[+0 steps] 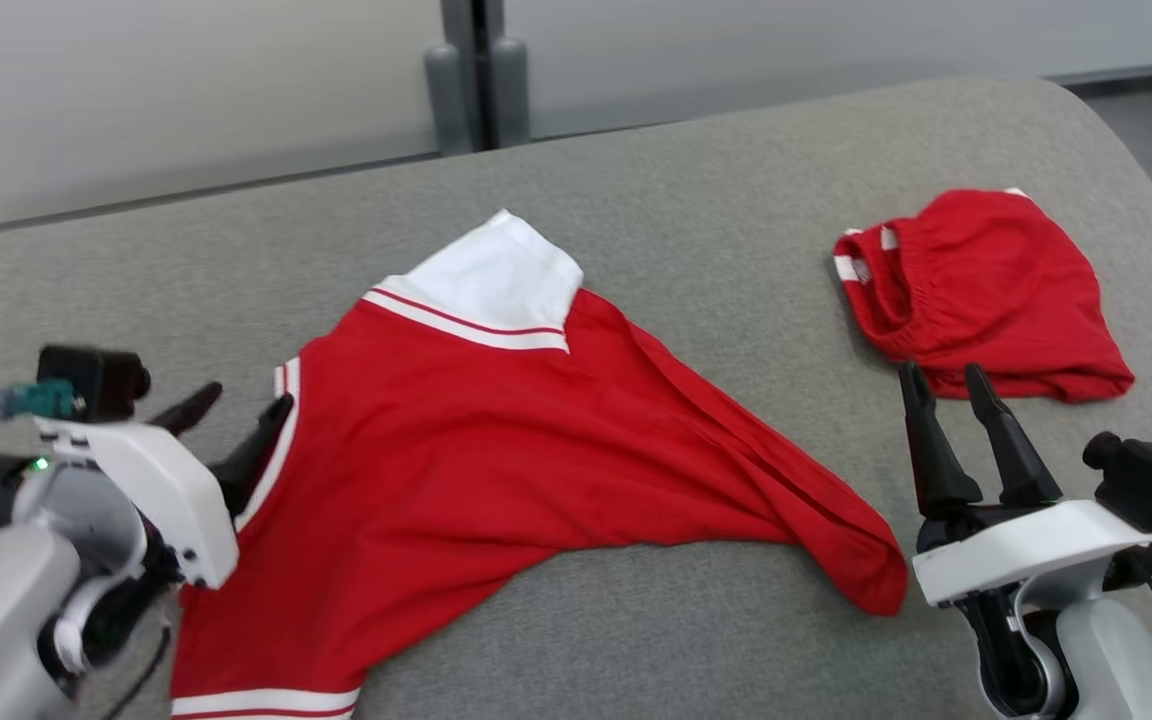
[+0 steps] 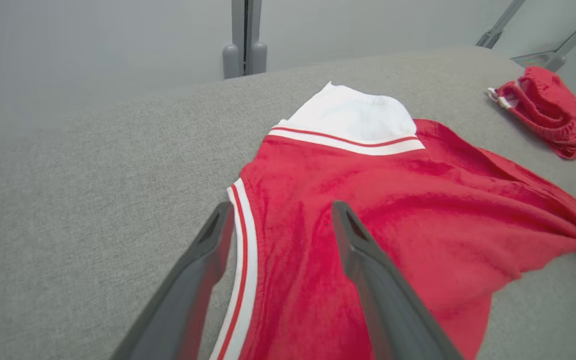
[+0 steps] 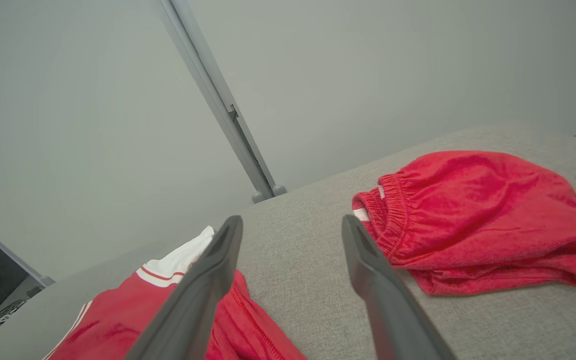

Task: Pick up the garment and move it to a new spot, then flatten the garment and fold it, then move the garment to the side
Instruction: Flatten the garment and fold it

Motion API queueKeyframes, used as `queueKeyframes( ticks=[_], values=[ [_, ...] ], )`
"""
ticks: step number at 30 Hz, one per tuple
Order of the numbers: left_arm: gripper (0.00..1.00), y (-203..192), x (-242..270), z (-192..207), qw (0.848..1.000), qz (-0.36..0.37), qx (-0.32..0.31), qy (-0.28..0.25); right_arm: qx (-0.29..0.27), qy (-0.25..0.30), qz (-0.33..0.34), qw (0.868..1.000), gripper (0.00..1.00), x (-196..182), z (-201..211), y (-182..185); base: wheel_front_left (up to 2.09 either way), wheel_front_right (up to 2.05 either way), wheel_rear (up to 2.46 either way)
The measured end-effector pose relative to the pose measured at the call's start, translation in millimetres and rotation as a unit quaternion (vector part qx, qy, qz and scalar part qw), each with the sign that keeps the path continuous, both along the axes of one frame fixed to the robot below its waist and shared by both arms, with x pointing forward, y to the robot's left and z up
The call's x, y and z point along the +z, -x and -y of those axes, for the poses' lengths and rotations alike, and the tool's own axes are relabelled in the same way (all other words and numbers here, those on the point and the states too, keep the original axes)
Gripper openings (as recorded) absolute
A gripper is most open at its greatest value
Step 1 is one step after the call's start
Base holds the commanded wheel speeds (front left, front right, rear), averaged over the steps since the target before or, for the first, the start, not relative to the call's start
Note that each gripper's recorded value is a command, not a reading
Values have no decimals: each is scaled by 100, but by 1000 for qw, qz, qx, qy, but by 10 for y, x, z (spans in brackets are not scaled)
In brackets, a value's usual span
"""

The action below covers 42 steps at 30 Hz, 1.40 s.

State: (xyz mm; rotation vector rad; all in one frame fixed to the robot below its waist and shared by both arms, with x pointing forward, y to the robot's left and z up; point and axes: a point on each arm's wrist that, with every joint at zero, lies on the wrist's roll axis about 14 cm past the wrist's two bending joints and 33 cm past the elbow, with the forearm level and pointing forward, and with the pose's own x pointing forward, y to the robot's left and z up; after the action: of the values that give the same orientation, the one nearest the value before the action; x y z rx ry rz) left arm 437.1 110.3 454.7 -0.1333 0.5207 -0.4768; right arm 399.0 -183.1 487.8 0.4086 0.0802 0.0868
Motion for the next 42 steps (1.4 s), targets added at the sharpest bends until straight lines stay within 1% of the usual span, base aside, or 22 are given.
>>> queueKeyframes(
  ticks=[3,6,8,12,17,22,24,26,29,35,38,42],
  values=[
    [100,-214,-44,105,999,-17,-33,-14,-15,0,2,1000,100,-9,84,-6,0,0,0],
    [100,-442,-140,172,998,-31,-53,-33,-31,-1,-2,1000,100,-65,155,0,0,0,0],
    [100,-644,-266,330,996,-50,-69,-33,-41,-4,-17,999,100,-177,194,11,0,0,0],
    [100,-936,-319,588,993,-66,-92,-22,-60,1,-17,998,100,-204,315,-11,0,0,0],
    [100,-1202,-425,786,985,-95,-138,-50,-81,6,-16,997,100,-226,447,-38,0,0,0],
    [100,-1298,-661,875,970,-140,-177,-96,-104,2,-29,994,100,-356,535,0,0,0,0],
    [100,-1282,-753,926,963,-160,-191,-100,-113,1,-38,993,100,-422,571,32,0,0,0],
    [100,-1288,-782,1012,959,-158,-209,-104,-118,1,-44,992,100,-465,593,46,0,0,0],
    [100,-1387,-765,1072,960,-144,-218,-104,-122,3,-47,991,100,-499,619,35,0,0,0],
    [100,-1533,-761,1266,961,-131,-229,-79,-123,3,-55,991,100,-566,610,-7,0,0,0],
    [100,-1616,-737,1371,962,-111,-238,-77,-124,4,-63,990,100,-614,613,2,0,0,0],
    [100,-1626,-844,1466,959,-114,-249,-81,-132,4,-69,989,100,-646,654,24,0,0,0]
  ],
)
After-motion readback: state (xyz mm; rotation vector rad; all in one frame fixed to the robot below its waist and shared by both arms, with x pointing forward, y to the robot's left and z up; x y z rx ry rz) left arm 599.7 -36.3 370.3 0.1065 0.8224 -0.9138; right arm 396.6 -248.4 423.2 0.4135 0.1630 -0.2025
